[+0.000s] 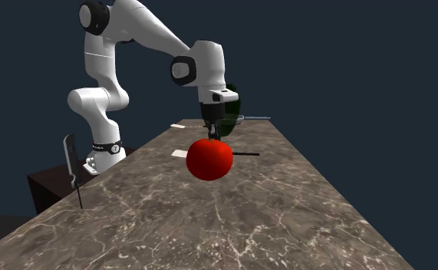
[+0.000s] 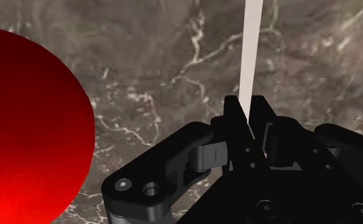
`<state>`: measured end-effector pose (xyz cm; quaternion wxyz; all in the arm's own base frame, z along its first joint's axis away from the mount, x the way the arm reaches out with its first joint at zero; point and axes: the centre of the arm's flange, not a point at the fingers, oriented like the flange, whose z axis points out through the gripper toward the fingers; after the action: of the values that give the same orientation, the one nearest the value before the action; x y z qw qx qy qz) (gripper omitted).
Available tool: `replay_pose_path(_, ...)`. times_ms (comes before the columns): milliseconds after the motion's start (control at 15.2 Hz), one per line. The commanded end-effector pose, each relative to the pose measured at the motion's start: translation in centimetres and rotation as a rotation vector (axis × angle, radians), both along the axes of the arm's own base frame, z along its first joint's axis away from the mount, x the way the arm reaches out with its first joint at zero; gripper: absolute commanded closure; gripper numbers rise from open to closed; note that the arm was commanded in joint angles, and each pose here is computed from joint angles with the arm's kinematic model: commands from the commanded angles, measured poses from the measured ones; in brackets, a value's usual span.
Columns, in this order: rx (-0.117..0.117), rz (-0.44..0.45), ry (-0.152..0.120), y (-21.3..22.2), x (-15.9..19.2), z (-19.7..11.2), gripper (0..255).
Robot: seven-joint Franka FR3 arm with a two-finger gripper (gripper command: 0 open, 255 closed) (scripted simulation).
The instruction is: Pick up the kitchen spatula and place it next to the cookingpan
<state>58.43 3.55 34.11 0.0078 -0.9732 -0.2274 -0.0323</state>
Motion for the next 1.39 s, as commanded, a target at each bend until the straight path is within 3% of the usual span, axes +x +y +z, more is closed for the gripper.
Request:
replay_pose_path(0,0.0,0.0,0.0,0.0,0.0,0.8,255)
replay_pose_path(1320,0.0,0.0,0.0,0.0,0.0,11.1,255)
